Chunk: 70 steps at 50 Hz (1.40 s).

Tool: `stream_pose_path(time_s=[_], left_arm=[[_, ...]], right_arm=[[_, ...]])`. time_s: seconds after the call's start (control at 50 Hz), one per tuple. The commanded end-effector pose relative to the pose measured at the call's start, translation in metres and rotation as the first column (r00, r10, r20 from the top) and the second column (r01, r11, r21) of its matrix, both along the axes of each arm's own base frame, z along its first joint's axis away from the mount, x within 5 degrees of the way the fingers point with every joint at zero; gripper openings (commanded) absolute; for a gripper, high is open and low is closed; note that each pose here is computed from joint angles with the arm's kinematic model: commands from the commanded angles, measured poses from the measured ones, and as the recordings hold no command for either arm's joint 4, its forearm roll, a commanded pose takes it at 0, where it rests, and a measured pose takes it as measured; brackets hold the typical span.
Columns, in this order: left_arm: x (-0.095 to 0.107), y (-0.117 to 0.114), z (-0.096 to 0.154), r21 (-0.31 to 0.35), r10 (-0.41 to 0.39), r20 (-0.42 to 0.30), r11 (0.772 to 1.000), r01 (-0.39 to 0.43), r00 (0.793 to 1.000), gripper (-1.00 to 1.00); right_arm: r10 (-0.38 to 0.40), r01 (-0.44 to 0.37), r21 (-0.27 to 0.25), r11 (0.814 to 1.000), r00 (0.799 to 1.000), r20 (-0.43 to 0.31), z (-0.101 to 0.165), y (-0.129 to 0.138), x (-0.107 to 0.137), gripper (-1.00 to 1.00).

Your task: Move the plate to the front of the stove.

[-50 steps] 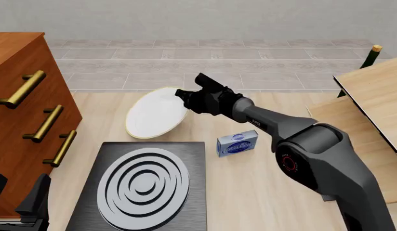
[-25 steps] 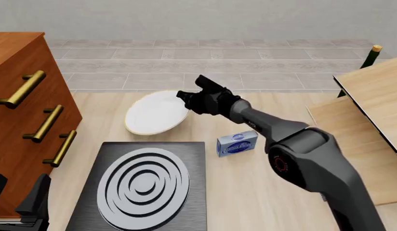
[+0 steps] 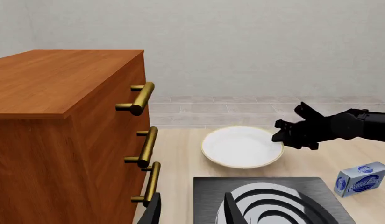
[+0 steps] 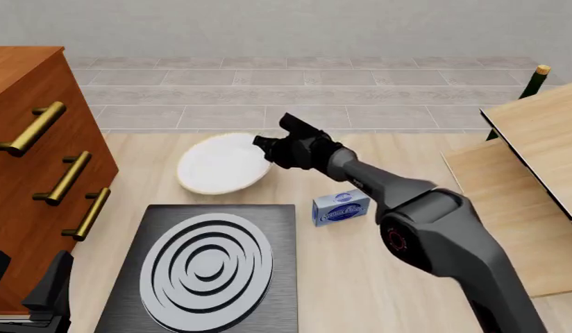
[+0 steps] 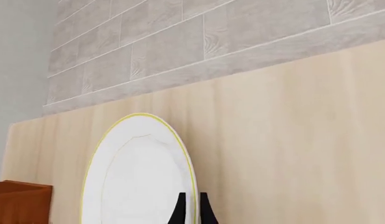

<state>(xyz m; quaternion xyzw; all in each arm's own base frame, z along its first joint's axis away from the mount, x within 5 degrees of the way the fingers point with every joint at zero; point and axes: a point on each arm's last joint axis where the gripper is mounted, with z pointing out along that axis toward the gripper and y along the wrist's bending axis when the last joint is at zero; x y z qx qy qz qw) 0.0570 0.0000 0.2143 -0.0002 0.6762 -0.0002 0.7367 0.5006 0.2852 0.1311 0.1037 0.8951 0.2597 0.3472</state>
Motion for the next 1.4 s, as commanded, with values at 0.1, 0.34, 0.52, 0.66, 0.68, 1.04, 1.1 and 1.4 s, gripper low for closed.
stream_pose_path(time_s=[0.1,0.34,0.52,0.66,0.68,1.04,1.1,1.4], left_arm=[[0.000,0.000,0.000,0.000,0.000,0.000,1.000,0.000,1.000,1.00],[0.000,0.000,0.000,0.000,0.000,0.000,1.000,0.000,1.000,1.00],[0.000,0.000,0.000,0.000,0.000,0.000,1.000,0.000,1.000,1.00],[0.000,0.000,0.000,0.000,0.000,0.000,1.000,0.000,1.000,1.00],[0.000,0.000,0.000,0.000,0.000,0.000,1.000,0.000,1.000,1.00],[0.000,0.000,0.000,0.000,0.001,0.002,1.000,-0.001,1.000,1.00],[0.000,0.000,0.000,0.000,0.001,0.002,1.000,-0.001,1.000,1.00],[0.000,0.000,0.000,0.000,0.002,0.004,1.000,-0.002,1.000,1.00]], right_arm=[[0.038,-0.039,-0.041,0.998,0.999,-0.016,-0.018,0.012,-0.008,-1.00],[0.052,-0.053,-0.047,0.998,0.999,-0.016,-0.024,0.017,-0.009,-1.00],[0.053,-0.054,-0.047,0.997,0.999,-0.011,-0.026,0.018,-0.007,-1.00],[0.047,-0.047,-0.045,0.998,0.999,-0.009,-0.029,0.016,-0.004,-1.00],[0.046,-0.046,-0.045,0.998,0.999,-0.009,-0.029,0.016,-0.003,-1.00],[0.025,-0.026,-0.074,0.997,1.000,-0.015,-0.036,0.001,0.019,-1.00],[0.023,-0.025,-0.080,0.996,1.000,-0.018,-0.038,-0.001,0.022,-1.00],[0.035,-0.036,-0.096,0.995,0.999,-0.018,-0.038,-0.001,0.022,1.00]])
